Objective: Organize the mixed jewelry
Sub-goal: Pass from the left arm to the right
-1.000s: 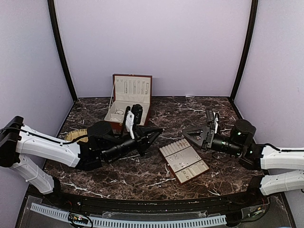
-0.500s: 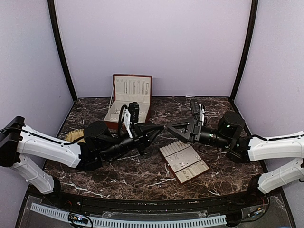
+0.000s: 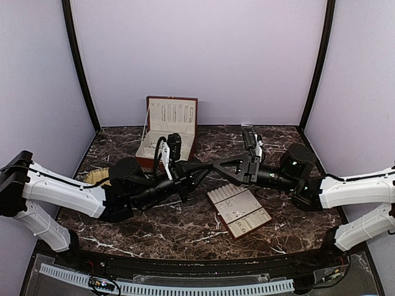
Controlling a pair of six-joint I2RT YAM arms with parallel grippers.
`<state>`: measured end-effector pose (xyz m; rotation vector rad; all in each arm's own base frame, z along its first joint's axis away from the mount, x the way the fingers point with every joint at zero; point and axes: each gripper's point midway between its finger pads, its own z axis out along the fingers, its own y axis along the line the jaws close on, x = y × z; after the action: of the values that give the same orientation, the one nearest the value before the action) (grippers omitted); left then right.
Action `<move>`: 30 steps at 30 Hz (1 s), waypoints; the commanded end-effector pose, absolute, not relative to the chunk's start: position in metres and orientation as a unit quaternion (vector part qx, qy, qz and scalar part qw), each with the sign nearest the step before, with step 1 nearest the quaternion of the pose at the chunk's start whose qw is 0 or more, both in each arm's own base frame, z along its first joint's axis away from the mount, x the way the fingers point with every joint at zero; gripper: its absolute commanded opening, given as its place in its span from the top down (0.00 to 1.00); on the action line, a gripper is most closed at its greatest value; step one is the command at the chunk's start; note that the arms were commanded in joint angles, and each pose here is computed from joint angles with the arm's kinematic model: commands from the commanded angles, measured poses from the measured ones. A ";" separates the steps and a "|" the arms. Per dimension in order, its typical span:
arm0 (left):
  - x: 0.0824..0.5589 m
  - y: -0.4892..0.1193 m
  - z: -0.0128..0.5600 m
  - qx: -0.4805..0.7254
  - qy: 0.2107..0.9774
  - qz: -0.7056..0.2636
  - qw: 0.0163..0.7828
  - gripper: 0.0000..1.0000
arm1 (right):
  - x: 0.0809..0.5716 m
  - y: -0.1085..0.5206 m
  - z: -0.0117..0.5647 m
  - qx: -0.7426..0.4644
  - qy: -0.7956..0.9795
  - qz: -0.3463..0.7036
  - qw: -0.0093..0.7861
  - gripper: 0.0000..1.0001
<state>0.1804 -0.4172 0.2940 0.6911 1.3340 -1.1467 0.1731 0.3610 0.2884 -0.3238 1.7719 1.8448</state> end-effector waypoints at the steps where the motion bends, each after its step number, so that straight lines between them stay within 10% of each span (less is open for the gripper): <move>1: 0.177 -0.416 0.298 0.291 0.562 -0.503 0.589 1.00 | 0.166 0.363 0.314 -0.139 0.628 0.709 0.288 0.60; 30: 0.177 -0.421 0.290 0.299 0.566 -0.504 0.581 1.00 | 0.167 0.360 0.309 -0.128 0.633 0.706 0.290 0.81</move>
<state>0.1802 -0.4200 0.2903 0.6933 1.3367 -1.1573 0.1712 0.3618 0.2905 -0.3327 1.7655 1.8564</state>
